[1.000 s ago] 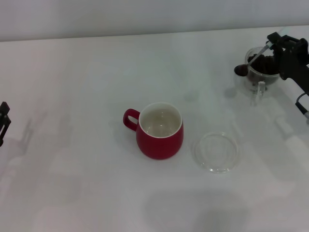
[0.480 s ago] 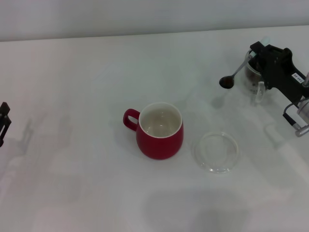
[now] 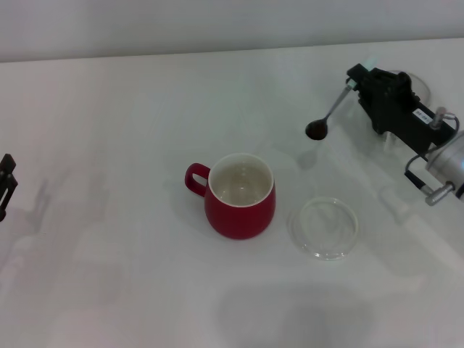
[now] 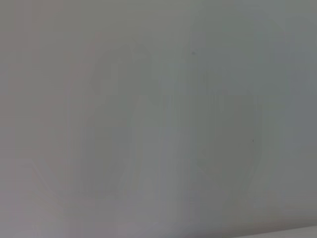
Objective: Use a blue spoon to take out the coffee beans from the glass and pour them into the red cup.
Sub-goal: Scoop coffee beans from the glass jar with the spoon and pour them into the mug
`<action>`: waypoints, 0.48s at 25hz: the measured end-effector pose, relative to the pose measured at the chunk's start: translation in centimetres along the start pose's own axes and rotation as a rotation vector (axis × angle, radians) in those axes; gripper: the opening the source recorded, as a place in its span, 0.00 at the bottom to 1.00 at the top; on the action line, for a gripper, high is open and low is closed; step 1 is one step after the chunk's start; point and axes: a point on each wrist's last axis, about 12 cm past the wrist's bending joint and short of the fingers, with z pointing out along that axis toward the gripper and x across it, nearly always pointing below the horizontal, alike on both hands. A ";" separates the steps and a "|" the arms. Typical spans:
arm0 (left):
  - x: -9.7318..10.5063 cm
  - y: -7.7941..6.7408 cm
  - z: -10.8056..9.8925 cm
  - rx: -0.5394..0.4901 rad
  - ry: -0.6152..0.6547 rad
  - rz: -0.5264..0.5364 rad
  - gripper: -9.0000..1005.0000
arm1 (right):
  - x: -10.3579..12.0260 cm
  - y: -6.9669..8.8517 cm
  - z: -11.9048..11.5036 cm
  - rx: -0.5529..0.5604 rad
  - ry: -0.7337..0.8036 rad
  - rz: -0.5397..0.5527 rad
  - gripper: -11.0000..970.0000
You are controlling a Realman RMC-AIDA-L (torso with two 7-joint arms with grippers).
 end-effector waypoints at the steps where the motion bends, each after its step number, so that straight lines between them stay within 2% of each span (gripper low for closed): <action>1: 0.0 0.0 0.0 0.000 0.000 0.000 0.59 | 0.1 0.1 0.2 -0.001 0.007 0.000 0.15; 12: 0.1 -0.1 -0.4 -0.004 -0.001 -0.004 0.59 | 1.5 1.0 2.5 -0.015 0.102 -0.019 0.15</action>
